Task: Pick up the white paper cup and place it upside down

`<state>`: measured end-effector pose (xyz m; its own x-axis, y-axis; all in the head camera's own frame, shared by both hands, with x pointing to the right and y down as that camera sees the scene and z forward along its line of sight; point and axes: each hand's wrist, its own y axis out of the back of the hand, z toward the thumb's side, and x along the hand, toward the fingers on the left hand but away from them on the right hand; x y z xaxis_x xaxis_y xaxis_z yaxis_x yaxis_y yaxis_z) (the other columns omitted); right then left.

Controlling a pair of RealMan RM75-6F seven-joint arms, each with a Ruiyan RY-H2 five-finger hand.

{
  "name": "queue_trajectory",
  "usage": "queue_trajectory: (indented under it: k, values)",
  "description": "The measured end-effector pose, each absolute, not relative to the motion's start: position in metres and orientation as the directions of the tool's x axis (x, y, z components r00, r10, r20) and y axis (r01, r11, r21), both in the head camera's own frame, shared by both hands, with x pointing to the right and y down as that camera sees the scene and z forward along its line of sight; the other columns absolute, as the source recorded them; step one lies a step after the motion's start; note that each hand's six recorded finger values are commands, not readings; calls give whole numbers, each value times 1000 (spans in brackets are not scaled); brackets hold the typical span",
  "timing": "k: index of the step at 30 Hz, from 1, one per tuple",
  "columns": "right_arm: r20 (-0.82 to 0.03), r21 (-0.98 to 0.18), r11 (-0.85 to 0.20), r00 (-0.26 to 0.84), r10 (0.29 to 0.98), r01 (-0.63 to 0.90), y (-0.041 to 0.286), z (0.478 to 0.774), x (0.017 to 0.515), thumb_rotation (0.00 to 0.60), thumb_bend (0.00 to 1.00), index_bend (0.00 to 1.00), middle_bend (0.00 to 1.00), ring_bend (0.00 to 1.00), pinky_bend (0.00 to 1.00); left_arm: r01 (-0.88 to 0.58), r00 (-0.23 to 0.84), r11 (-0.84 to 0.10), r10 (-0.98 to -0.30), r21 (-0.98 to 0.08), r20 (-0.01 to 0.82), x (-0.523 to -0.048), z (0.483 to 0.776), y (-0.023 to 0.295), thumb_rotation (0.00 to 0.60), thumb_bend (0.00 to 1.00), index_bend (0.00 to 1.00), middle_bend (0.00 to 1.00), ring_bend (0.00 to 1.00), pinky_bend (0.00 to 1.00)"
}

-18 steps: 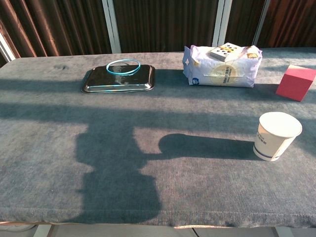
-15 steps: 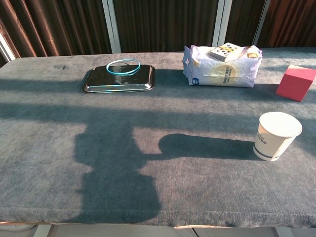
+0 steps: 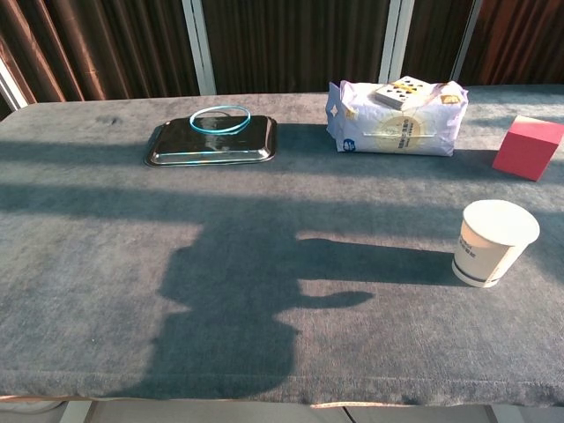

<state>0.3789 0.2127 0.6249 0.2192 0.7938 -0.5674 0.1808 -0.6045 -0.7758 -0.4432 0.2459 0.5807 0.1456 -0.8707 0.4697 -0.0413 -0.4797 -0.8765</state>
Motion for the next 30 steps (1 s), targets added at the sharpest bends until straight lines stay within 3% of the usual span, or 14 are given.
queue_trajectory:
  k: [6, 13, 16, 22, 30]
  values:
    - [-619, -706, -670, 260, 741, 228, 211, 655, 366, 600, 214, 185, 169, 141, 264, -41, 148, -479, -871, -877, 469, -443, 580, 246, 600, 296, 108, 39, 0, 286]
    - [-593, -684, -670, 315, 741, 289, 200, 685, 345, 600, 214, 300, 251, 237, 346, -44, 149, -477, -872, -878, 466, -444, 579, 246, 600, 296, 107, 39, 0, 286]
    - [-572, -682, -660, 335, 749, 313, 197, 693, 337, 600, 219, 377, 304, 309, 405, -46, 148, -475, -873, -879, 465, -444, 578, 247, 600, 297, 108, 39, 0, 286]
    - [-540, -689, -640, 349, 766, 340, 192, 703, 327, 600, 355, 559, 440, 473, 555, -51, 149, -475, -873, -878, 464, -445, 577, 247, 600, 297, 108, 39, 0, 286]
    - [-486, -717, -594, 349, 801, 365, 186, 704, 325, 600, 377, 616, 485, 520, 596, -50, 151, -479, -871, -877, 467, -445, 577, 247, 600, 296, 108, 39, 0, 286]
